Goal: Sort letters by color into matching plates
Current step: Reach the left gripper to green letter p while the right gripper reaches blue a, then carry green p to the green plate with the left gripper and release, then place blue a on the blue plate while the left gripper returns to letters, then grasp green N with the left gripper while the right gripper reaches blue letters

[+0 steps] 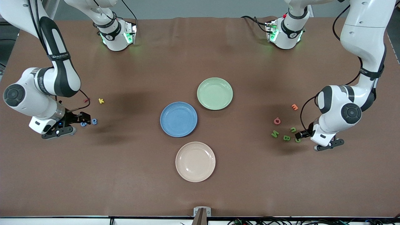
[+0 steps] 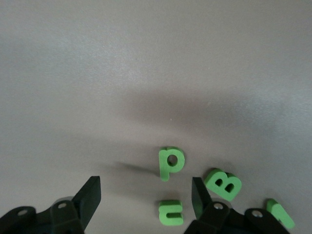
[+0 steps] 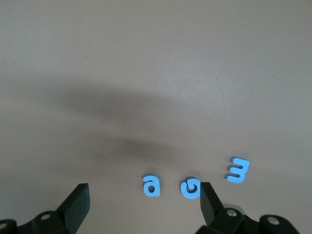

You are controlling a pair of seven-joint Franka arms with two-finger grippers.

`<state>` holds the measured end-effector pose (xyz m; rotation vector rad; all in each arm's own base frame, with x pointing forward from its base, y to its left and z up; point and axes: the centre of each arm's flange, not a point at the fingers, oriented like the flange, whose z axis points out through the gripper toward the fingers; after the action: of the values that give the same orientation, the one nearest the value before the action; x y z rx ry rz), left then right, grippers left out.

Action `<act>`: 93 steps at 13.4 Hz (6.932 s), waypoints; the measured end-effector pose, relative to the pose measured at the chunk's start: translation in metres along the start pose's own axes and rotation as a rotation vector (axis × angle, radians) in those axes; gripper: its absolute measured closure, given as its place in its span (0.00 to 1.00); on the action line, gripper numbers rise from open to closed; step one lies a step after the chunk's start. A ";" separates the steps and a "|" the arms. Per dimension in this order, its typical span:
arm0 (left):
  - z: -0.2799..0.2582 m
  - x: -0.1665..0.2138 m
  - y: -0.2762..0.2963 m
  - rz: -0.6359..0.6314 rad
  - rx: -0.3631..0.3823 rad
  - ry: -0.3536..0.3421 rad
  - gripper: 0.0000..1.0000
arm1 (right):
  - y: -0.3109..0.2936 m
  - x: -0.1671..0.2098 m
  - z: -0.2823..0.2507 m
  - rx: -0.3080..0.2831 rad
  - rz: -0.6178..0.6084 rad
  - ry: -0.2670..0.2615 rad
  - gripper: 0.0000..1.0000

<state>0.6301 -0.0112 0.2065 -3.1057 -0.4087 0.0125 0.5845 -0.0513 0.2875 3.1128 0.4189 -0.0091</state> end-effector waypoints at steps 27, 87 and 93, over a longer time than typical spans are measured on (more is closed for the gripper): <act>-0.064 0.002 0.057 0.071 0.015 -0.022 0.71 | 0.001 -0.029 0.116 0.028 0.015 -0.102 0.55; 0.021 -0.041 0.107 -0.615 -0.023 -0.064 0.29 | -0.213 0.078 -0.031 0.040 0.411 -0.258 0.00; 0.028 -0.043 0.115 -0.598 -0.018 -0.065 0.38 | -0.026 0.055 -0.032 0.045 0.191 -0.194 0.00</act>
<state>0.6186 -0.1335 0.1775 -2.8676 -1.3161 0.1047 0.6310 -0.0112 0.3188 3.1405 0.1196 -0.3218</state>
